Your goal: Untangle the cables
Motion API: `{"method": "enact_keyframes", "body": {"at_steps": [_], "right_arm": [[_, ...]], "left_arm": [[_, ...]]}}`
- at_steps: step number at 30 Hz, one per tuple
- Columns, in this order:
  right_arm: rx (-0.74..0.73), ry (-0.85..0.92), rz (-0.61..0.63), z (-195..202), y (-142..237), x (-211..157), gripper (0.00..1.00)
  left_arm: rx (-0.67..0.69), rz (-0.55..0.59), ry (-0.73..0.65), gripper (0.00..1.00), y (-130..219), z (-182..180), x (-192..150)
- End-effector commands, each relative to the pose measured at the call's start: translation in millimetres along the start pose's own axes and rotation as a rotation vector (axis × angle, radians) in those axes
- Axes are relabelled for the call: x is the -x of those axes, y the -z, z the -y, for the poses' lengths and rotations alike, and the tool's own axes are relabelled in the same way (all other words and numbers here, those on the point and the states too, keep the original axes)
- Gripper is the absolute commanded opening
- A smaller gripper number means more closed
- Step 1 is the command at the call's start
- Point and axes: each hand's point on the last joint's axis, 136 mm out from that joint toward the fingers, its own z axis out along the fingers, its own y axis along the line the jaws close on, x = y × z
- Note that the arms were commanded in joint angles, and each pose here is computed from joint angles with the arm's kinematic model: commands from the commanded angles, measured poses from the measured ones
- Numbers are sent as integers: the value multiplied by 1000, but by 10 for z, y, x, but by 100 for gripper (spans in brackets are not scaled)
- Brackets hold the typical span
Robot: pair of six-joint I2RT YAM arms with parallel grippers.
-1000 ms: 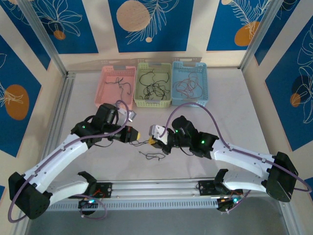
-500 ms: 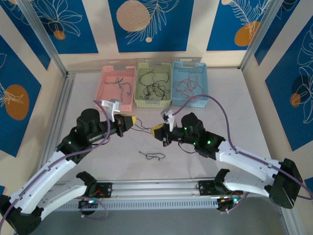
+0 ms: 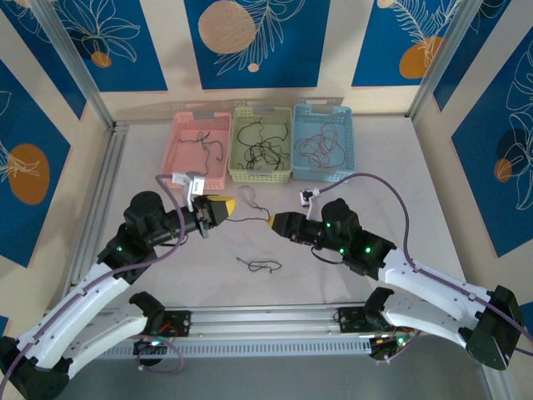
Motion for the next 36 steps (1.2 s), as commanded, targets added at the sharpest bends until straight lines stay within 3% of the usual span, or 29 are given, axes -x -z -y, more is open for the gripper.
{"method": "enact_keyframes", "body": {"at_steps": [1, 3, 7, 13, 18, 29, 36], "right_arm": [[-98, 211, 17, 181, 85, 44, 64], [-69, 333, 18, 99, 158, 70, 70], [17, 515, 32, -129, 325, 144, 71], [136, 675, 47, -511, 550, 278, 63], [236, 774, 14, -873, 559, 310, 67], [315, 801, -137, -1012, 127, 124, 65], [333, 784, -168, -1007, -1, 64, 50]], "left_arm": [[-82, 84, -146, 0, 144, 328, 343], [-74, 51, -186, 0, 155, 340, 321], [-95, -40, -211, 0, 129, 375, 218], [-121, -185, -194, 0, 84, 386, 32], [-105, -250, -176, 0, 54, 320, -73], [-114, -254, -170, 0, 59, 338, -82], [-127, -254, -168, 0, 62, 353, -97]]}}
